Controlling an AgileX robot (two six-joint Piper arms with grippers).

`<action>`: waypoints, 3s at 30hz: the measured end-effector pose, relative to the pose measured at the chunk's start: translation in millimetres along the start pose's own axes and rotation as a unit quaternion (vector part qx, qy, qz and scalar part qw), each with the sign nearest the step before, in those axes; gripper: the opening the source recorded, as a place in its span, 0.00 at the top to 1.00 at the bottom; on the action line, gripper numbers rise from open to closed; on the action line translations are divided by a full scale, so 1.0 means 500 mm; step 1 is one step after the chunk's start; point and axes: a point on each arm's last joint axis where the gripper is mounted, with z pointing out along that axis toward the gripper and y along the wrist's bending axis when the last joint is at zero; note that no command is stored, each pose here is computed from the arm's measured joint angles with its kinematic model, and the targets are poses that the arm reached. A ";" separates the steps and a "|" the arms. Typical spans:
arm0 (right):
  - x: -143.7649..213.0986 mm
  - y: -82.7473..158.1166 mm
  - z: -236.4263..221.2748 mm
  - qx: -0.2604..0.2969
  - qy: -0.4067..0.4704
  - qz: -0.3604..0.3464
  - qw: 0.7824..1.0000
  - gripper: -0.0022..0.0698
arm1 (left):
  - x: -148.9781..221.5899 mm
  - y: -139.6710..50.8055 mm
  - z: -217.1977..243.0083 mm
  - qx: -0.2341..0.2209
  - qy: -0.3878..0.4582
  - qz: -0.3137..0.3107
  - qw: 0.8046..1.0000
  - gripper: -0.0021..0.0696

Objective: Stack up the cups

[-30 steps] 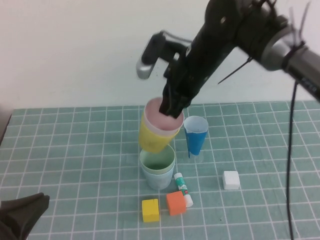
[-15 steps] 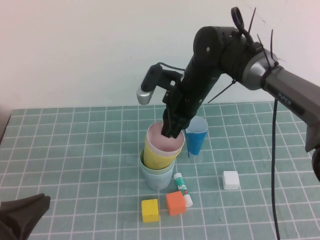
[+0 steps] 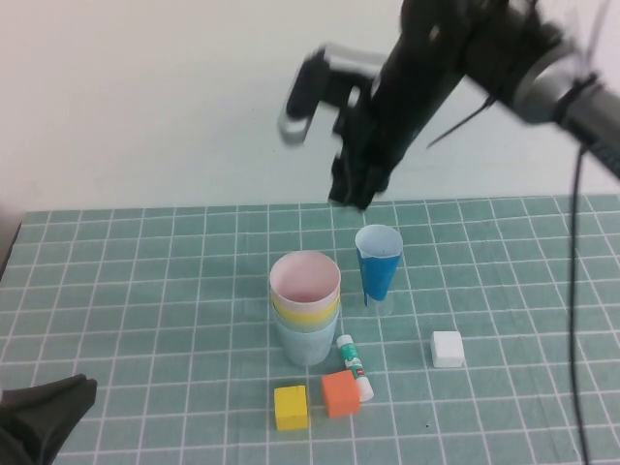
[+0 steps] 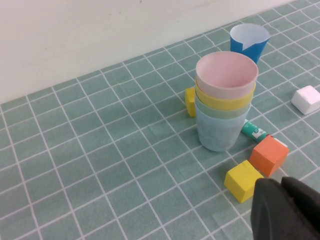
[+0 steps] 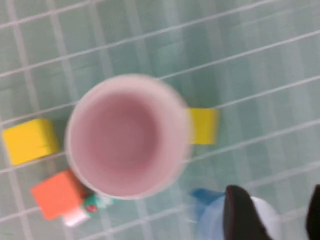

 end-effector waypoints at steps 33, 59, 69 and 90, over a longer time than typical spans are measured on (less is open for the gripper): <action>0.330 0.350 -0.464 0.258 -0.046 0.098 0.960 0.97 | 0.041 0.004 -0.062 -0.016 -0.147 0.034 0.988 0.97; 0.587 0.555 -0.280 0.275 -0.123 0.193 0.934 0.97 | 0.082 -0.001 -0.043 0.008 -0.085 -0.025 0.996 0.97; 0.586 0.554 -0.281 0.276 -0.126 0.193 0.933 0.97 | 0.084 -0.003 -0.042 0.012 -0.079 -0.036 0.996 0.97; 0.586 0.554 -0.281 0.275 -0.127 0.195 0.933 0.97 | 0.175 0.025 -0.034 -0.097 -0.158 -0.062 0.981 0.97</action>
